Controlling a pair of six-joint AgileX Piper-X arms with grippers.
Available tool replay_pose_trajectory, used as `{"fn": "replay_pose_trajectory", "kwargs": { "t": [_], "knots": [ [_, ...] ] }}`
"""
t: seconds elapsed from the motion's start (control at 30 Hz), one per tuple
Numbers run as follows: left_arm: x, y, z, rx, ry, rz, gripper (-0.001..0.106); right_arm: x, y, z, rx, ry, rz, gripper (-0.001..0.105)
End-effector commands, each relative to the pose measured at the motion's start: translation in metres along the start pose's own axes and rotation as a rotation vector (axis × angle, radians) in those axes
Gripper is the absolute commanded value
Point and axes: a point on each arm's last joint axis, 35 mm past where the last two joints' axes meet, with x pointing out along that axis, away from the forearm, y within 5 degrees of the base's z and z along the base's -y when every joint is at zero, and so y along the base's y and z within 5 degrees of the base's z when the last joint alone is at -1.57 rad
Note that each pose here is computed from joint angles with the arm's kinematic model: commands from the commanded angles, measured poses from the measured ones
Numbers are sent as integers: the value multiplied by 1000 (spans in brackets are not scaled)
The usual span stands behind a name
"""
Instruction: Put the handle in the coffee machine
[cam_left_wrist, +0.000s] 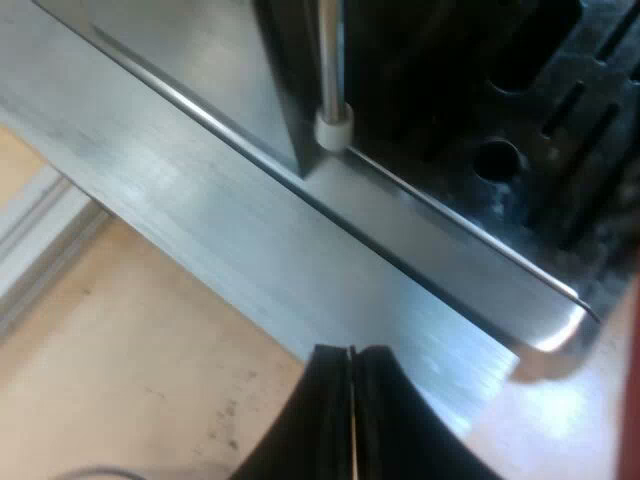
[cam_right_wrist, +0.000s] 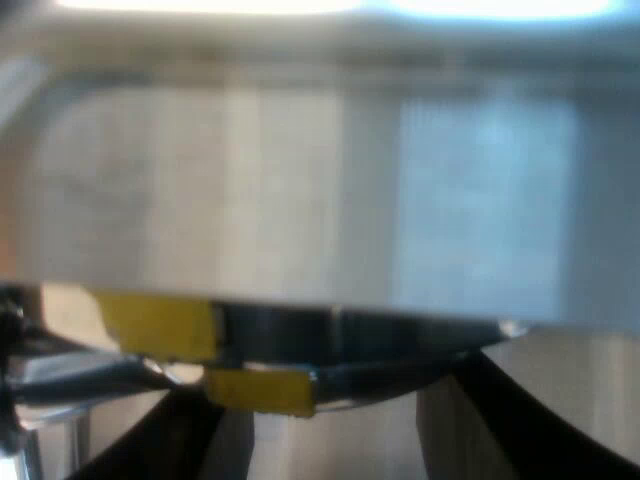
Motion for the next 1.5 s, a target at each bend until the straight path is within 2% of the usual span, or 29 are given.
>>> {"fn": "replay_pose_trajectory", "kwargs": {
  "t": [0.03,0.23,0.43,0.7,0.87,1.13,1.27,1.4,1.5],
  "knots": [
    [-1,-7,-2,31,30,-51,0,1,-21,46,128,-108,-58,41],
    [0,-14,-3,28,36,-109,0,1,-21,46,127,-107,-57,41],
    [4,-30,1,40,63,-177,0,1,-21,46,127,-107,-57,41],
    [-14,-47,7,55,11,-204,0,1,-21,46,127,-107,-57,41],
    [-17,-55,1,39,-7,-250,0,1,-21,46,127,-107,-57,41],
    [-15,-61,-8,-1,-4,-308,0,1,-21,46,127,-107,-57,41],
    [-10,-63,-14,-71,-4,-298,0,1,-21,46,127,-107,-57,41],
    [-11,-67,-15,-88,-22,-281,0,1,-21,46,127,-107,-57,41],
    [-14,-77,-10,-80,-32,-279,0,1,-21,46,127,-107,-57,41]
  ]
}}
